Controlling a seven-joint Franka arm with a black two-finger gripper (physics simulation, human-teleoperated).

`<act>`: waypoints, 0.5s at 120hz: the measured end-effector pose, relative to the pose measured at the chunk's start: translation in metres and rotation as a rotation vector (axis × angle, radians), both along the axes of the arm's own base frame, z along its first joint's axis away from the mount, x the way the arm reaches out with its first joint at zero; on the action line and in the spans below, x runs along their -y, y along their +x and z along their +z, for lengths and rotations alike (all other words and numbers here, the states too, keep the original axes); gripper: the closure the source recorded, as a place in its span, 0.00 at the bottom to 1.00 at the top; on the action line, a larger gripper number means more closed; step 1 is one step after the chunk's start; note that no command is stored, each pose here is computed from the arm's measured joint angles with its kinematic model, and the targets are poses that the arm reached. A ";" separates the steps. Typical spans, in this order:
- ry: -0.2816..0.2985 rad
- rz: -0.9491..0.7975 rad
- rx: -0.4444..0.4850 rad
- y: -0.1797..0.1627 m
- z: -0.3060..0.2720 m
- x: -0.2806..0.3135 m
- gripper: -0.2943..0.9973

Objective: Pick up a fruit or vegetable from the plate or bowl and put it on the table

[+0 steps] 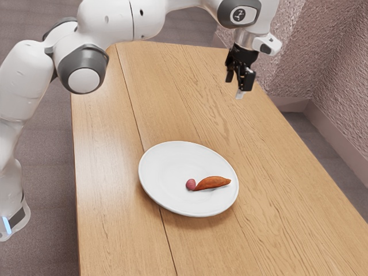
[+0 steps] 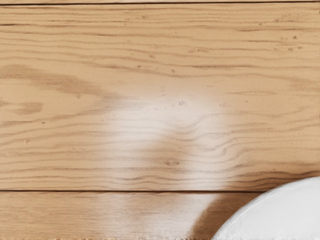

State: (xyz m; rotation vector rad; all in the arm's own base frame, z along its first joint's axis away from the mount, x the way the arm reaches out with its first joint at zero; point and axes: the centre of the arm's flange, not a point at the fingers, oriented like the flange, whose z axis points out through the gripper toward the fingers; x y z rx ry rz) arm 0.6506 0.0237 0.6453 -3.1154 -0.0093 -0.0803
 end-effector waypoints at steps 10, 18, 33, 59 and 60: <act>-0.002 -0.012 -0.008 -0.001 -0.001 0.000 0.23; -0.003 -0.020 -0.012 -0.001 -0.001 0.000 0.23; -0.005 -0.035 -0.018 -0.002 -0.002 0.001 0.23; -0.058 -0.153 -0.023 0.004 -0.014 0.058 0.23; -0.063 -0.167 -0.026 0.004 -0.017 0.065 0.23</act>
